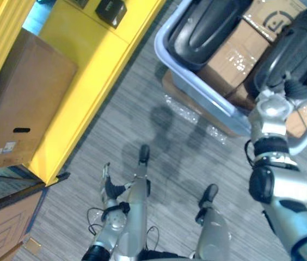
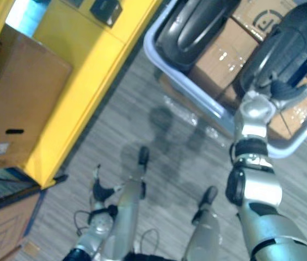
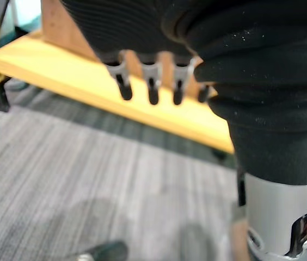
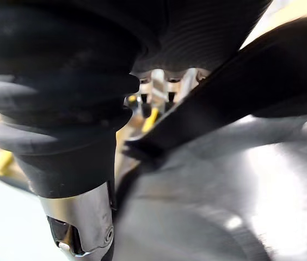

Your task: Walk over and take plastic housings, then place them on the shelf

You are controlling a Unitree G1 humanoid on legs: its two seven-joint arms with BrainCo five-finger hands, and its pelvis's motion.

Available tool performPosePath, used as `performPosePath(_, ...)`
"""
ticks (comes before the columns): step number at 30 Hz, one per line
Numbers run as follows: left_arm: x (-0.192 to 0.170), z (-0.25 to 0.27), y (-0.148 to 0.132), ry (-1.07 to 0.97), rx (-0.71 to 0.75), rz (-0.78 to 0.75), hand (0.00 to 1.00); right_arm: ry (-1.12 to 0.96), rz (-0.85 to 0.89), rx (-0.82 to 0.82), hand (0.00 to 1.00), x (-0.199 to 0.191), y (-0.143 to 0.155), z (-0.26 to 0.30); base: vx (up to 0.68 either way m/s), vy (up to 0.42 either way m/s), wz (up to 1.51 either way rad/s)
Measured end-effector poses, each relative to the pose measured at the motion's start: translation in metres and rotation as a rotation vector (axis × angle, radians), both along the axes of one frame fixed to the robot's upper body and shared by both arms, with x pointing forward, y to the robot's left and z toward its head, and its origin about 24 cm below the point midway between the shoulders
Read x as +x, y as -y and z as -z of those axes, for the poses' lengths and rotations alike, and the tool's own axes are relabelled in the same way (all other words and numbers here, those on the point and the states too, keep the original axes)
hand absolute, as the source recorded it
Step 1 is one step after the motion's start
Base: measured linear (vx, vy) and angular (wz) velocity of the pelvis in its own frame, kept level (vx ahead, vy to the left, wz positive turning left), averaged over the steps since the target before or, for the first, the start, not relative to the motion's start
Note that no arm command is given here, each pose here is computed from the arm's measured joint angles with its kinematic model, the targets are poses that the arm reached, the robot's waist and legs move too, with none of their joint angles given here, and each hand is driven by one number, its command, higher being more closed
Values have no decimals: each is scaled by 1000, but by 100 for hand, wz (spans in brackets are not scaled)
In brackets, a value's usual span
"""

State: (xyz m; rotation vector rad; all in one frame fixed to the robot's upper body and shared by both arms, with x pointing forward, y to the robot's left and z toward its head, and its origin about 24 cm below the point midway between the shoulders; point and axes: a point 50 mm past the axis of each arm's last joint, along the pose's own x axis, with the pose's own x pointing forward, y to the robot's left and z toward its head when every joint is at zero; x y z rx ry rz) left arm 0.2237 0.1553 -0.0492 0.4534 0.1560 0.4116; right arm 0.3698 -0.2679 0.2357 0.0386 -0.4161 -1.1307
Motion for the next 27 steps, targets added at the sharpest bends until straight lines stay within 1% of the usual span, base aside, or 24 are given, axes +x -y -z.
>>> performPosePath(5,0,0,0,0,-16,-15,0,167,-3,-154,0,-20,-21,-28,-2,6,-3)
performPosePath(9,0,0,3,1,-29,-20,0,231,-6,-205,0,-32,-31,-32,1,11,-11)
performPosePath(13,0,-1,2,7,-30,-23,0,255,12,-234,0,-39,-32,-34,0,1,-1)
performPosePath(17,1,-1,2,9,-30,-24,0,260,29,-220,0,-39,-31,-34,0,0,0)
performPosePath(20,1,-1,2,8,-31,-22,0,221,23,-166,0,-28,-24,-34,0,0,0)
performPosePath(27,0,1,3,-7,-42,-9,0,55,20,-16,0,-1,11,-30,-8,8,0)
